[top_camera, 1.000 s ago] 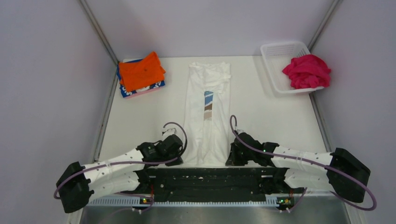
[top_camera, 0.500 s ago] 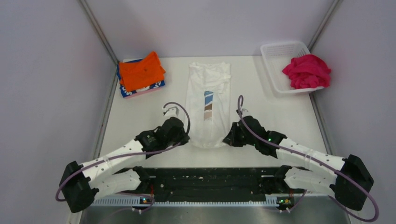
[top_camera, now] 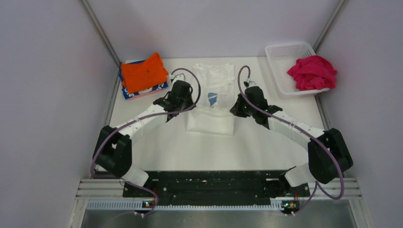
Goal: Fold and stack the t-shirts
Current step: Fold the folded rectangular tshirt in 1/3 of the way, then grab one side of the 2/3 rectangular tshirt with both arms
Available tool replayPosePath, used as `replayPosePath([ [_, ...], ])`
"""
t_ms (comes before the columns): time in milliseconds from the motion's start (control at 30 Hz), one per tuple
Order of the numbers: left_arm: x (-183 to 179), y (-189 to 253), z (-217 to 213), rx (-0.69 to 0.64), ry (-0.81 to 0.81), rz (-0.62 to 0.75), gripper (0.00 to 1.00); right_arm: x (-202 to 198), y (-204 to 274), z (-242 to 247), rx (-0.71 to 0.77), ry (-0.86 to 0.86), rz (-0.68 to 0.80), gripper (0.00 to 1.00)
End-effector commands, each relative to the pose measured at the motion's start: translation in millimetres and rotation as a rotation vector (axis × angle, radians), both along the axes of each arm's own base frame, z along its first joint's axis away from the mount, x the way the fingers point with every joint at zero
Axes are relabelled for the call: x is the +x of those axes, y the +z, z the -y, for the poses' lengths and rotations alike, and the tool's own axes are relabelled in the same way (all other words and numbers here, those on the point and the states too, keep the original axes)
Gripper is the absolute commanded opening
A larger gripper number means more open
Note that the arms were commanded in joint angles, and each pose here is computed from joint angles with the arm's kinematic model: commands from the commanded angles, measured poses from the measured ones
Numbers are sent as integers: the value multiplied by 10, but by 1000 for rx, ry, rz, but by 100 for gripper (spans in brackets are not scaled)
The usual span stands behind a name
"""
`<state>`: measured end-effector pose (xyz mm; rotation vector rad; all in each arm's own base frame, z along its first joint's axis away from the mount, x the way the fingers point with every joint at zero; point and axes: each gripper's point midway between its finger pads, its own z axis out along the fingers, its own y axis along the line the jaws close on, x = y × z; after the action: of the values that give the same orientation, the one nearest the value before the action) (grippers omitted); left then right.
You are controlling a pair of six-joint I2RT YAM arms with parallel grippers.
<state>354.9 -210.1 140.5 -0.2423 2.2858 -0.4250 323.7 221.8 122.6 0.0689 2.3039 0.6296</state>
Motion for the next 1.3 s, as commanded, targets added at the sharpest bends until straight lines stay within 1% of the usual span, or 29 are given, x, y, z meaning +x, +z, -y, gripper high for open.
replayPosePath([
  [0,469,107,-20,15,-18,52,0,440,249,-73,51,16,98,0],
  [167,794,-28,-38,40,-21,23,0,717,120,-37,61,9,76,0],
  [300,969,-213,-32,46,-39,-24,0,921,-73,-64,76,28,39,0],
  [333,1009,-256,-17,41,-42,-33,3,975,-106,-58,79,23,33,1],
  [367,1058,-277,3,35,-45,-37,11,1038,-162,-42,82,15,29,7],
  [433,1187,-315,-9,26,-32,-38,26,1267,-167,-54,109,8,61,13],
  [467,1284,-305,-58,24,-6,-30,35,1389,-173,-60,127,10,59,21],
  [500,1380,-272,-106,12,14,-22,42,1515,-148,-60,153,15,61,34],
  [567,1570,-165,-214,-30,47,-3,68,1765,-104,-15,186,-10,67,53],
  [600,1645,-53,-235,-64,36,11,75,1870,-48,16,188,-24,74,61],
  [667,1730,177,-249,-120,3,46,87,1961,16,90,177,-54,72,69],
  [700,1738,264,-284,-122,3,63,93,1966,46,122,166,-65,79,74],
  [733,1715,336,-321,-114,8,76,98,1942,75,145,156,-70,86,77],
  [800,1588,381,-358,-104,0,75,99,1820,80,175,146,-60,88,92],
  [867,1375,335,-376,-111,-18,47,99,1619,22,211,140,-43,73,98],
  [967,949,110,-385,-138,-31,-36,99,1241,-16,246,138,-27,69,99],
  [1033,645,-8,-415,-144,-21,-86,99,990,-41,174,105,24,74,99],
  [1167,138,-190,-529,-145,10,-131,99,613,-6,-241,69,197,93,99],
  [1267,-159,-260,-593,-153,27,-142,99,465,-13,-691,107,320,107,99],
])
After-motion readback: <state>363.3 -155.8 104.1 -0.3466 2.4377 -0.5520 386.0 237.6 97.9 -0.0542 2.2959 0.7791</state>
